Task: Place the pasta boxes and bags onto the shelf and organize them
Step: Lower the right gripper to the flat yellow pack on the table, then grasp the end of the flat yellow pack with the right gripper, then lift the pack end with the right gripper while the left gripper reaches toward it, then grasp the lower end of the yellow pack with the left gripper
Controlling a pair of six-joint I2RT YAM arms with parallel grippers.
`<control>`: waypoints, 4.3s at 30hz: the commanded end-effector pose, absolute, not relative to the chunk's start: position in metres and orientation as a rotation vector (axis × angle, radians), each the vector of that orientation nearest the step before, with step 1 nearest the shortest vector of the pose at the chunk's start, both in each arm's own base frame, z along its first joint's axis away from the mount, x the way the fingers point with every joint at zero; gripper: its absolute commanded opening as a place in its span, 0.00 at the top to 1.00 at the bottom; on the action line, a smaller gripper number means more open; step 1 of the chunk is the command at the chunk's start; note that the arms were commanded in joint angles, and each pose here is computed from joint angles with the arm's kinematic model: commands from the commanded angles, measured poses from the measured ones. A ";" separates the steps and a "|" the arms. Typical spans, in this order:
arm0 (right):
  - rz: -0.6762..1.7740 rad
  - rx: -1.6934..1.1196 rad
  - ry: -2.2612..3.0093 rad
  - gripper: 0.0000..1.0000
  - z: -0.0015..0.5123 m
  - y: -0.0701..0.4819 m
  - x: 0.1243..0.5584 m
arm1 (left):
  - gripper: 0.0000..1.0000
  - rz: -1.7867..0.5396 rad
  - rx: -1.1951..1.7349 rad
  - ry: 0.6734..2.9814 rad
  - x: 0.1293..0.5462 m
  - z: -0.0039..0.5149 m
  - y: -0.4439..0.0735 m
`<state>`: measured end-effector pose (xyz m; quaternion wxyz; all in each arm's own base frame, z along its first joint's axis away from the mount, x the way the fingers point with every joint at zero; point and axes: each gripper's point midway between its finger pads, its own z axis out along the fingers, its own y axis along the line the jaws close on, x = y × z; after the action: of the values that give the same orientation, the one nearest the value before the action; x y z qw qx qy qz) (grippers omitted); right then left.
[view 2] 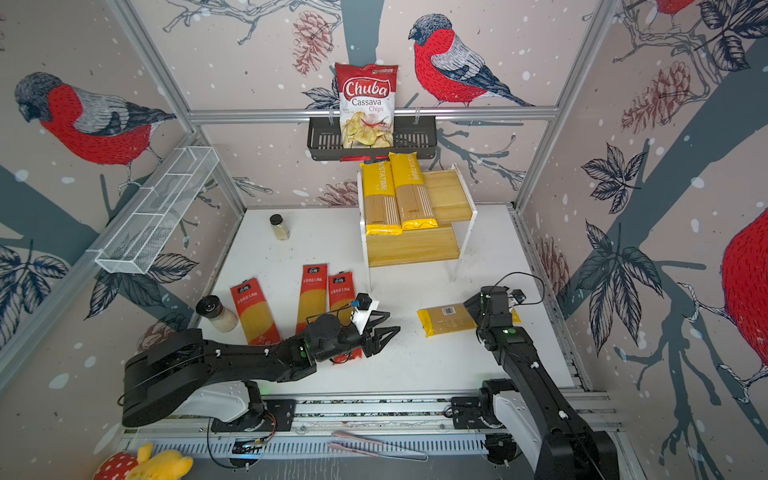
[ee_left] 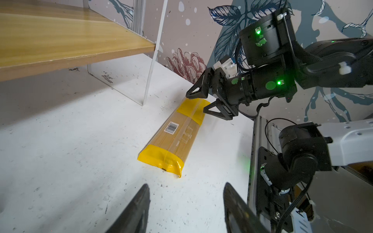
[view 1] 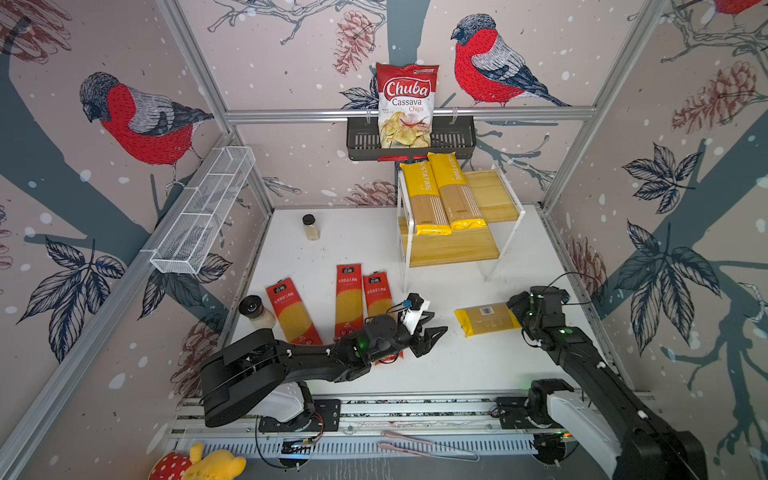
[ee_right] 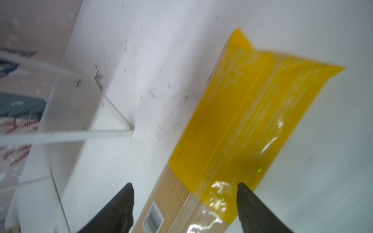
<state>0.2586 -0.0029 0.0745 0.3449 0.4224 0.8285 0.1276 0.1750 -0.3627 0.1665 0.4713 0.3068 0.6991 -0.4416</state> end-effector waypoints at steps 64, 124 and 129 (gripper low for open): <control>0.695 1.311 2.008 0.89 0.014 0.009 0.252 | 0.43 -1.148 0.737 1.646 0.174 0.185 -0.371; 1.132 0.973 1.947 1.00 0.179 0.131 0.254 | 0.37 -0.524 1.135 1.615 0.186 0.089 -0.409; 1.180 0.938 1.965 1.00 0.180 0.149 0.254 | 0.46 -0.579 1.133 1.616 0.179 0.082 -0.408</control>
<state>0.2382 0.1346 0.1400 0.2931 0.3679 0.7939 0.3852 0.1831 -0.3981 0.0676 0.4957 0.4789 0.6945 -0.2063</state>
